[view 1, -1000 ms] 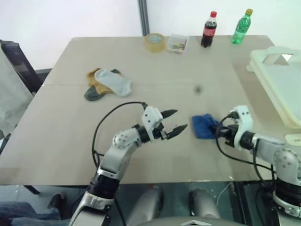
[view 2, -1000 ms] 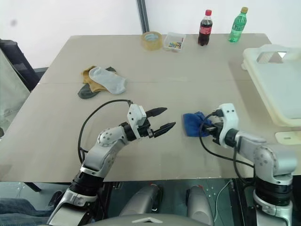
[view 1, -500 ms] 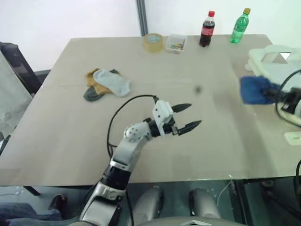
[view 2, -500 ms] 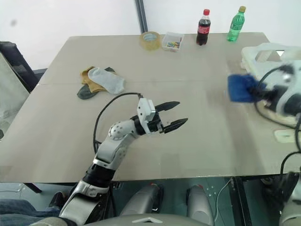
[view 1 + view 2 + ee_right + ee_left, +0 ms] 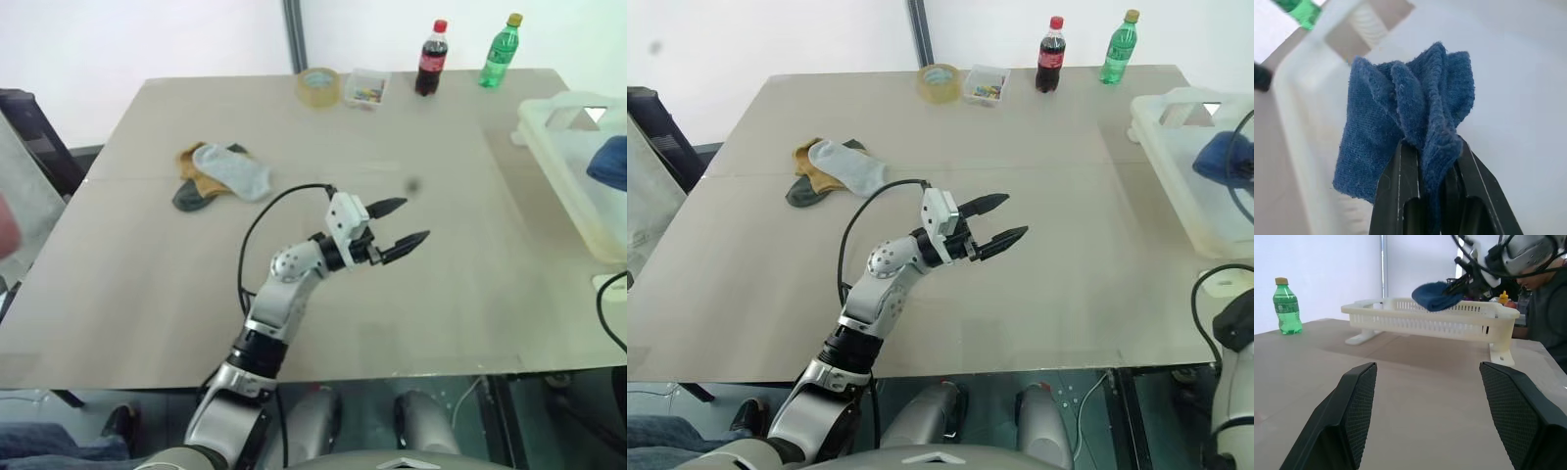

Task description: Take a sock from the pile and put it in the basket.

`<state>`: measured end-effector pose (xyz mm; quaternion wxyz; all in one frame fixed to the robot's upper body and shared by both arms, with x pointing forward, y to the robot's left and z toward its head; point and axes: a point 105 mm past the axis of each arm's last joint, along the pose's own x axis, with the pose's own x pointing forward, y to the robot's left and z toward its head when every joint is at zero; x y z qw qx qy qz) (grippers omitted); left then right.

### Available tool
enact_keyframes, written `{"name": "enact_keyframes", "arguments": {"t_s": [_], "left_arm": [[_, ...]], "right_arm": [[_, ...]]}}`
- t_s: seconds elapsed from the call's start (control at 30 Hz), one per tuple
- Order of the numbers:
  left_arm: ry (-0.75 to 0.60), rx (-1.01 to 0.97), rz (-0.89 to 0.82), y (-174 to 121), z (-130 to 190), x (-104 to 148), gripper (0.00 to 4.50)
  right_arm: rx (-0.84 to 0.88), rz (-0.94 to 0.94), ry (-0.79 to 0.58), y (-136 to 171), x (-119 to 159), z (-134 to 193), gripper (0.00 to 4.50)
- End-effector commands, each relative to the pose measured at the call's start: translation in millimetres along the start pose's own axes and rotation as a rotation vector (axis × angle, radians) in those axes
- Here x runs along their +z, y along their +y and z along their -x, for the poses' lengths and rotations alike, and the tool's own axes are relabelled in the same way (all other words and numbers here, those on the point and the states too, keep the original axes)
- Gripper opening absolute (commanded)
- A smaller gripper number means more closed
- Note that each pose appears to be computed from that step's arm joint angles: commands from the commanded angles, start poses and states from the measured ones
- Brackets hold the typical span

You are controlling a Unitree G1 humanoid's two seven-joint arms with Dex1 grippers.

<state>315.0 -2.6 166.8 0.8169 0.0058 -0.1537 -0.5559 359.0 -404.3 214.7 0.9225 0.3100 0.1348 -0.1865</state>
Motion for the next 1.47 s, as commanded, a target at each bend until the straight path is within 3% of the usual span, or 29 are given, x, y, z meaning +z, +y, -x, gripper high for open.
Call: {"name": "enact_keyframes", "arguments": {"t_s": [0.03, 0.2, 0.37, 0.53, 0.6, 0.7, 0.87, 1.0, 1.27, 1.47], "left_arm": [[-0.029, -0.004, -0.049, -0.3, -1.9, 11.5, 3.64], [-0.026, 0.016, -0.046, 2.3, 0.7, 11.1, 3.64], [-0.015, 0.021, -0.041, 2.6, 4.5, 9.2, 3.64], [0.026, 0.075, -0.021, 11.8, 13.6, 2.1, 3.64], [0.062, 0.115, -0.037, 20.0, 21.9, -2.4, 3.64], [0.144, 0.195, -0.059, 33.5, 46.2, -11.9, 3.64], [0.275, 0.244, -0.074, 24.5, 86.6, -23.2, 3.64], [0.393, 0.346, -0.100, 23.7, 127.0, -29.1, 3.64], [0.482, 0.513, -0.067, 7.1, 186.1, -12.0, 3.64], [0.552, 0.543, -0.037, -13.7, 212.8, -0.3, 3.64]], "right_arm": [[0.013, -0.095, -0.073, 1.8, 19.3, 4.5, 1.78], [-0.095, 0.033, -0.170, -7.6, 36.1, 13.7, 4.07], [0.021, 0.125, -0.234, 31.9, 48.6, 41.4, 4.07], [0.198, 0.262, -0.245, 71.0, 35.2, 68.5, 4.07], [0.323, 0.374, -0.233, 90.5, 17.3, 78.5, 4.07], [0.545, 0.551, -0.122, 110.1, -49.2, 90.5, 4.07], [0.702, 0.718, 0.098, 83.9, -145.5, 102.8, 4.07], [0.927, 0.847, 0.253, 60.6, -197.7, 129.5, 4.07], [1.085, 0.946, 0.312, 16.2, -206.7, 145.0, 4.07], [1.142, 0.922, 0.270, 11.1, -192.7, 149.4, 4.07]]}}
